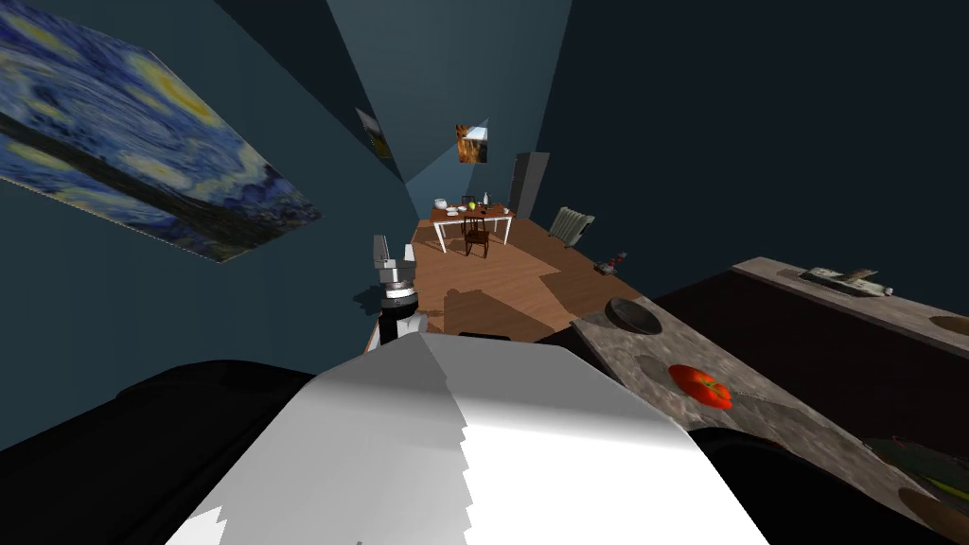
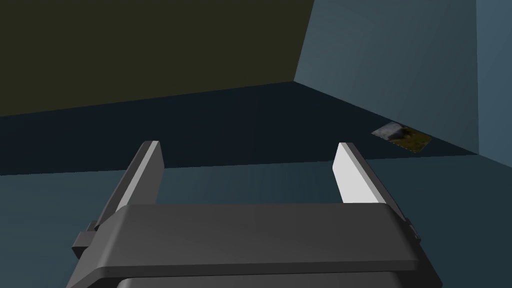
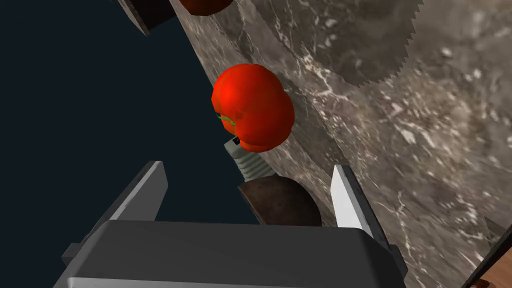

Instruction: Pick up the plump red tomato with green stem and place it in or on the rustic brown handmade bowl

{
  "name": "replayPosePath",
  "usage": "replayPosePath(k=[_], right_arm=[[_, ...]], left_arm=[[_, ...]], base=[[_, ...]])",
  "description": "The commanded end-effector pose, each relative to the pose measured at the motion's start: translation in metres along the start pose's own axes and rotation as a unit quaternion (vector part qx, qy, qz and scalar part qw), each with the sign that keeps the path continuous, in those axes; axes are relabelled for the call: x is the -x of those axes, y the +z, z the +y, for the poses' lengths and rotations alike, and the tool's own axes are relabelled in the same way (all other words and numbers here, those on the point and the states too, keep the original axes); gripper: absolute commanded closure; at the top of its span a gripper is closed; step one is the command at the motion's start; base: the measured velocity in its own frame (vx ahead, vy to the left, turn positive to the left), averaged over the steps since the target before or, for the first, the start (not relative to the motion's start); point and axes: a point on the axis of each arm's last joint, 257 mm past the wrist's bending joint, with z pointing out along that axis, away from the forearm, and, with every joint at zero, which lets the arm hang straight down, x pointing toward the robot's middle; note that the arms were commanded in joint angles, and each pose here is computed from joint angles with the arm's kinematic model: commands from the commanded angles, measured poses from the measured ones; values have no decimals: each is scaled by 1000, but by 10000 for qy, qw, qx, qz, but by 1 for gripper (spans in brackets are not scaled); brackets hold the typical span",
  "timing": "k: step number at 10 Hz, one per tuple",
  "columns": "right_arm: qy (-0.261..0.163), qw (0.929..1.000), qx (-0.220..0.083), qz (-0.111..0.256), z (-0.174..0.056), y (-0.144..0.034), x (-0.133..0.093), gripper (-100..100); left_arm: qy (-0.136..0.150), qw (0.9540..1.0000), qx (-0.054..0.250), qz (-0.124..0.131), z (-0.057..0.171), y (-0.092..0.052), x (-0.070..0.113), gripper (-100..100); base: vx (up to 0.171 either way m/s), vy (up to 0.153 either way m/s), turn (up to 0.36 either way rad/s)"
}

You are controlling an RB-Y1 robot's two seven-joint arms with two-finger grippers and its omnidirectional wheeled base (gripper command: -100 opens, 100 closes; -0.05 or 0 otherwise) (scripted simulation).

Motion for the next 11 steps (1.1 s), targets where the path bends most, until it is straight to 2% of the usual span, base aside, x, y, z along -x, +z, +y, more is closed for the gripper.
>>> replayPosePath(k=[1, 4, 5, 7, 8, 9, 10, 11], right_arm=[[-411, 9991, 13, 125, -4, 1, -10, -100], [-937, 9952, 97, 260, 1, 2, -23, -100], [-1159, 9926, 180, 305, 8, 3, -28, -100], [-1299, 9904, 326, 338, 25, 3, -34, -100], [-1242, 9914, 272, 321, 19, 3, -30, -100], [-1259, 9911, 279, 325, 20, 3, -30, 0], [-1235, 9914, 263, 354, 25, 9, -32, -100], [-1242, 9913, 271, 336, 23, 6, -31, -100]], left_arm=[[0, 10000, 0, 0, 0, 0, 0, 0], [0, 10000, 0, 0, 0, 0, 0, 0], [0, 10000, 0, 0, 0, 0, 0, 0], [1, 10000, 0, 0, 0, 0, 0, 0], [1, 10000, 1, 0, 0, 0, 0, 0], [0, 10000, 0, 0, 0, 0, 0, 0], [0, 10000, 0, -1, 0, 0, 0, 0], [0, 10000, 0, 0, 0, 0, 0, 0]], base=[[65, -85, 187], [42, -77, 151], [30, -86, 195], [28, -112, 145], [20, -43, 24], [3, -9, -1], [-2, -42, 49], [-1, -27, 19]])
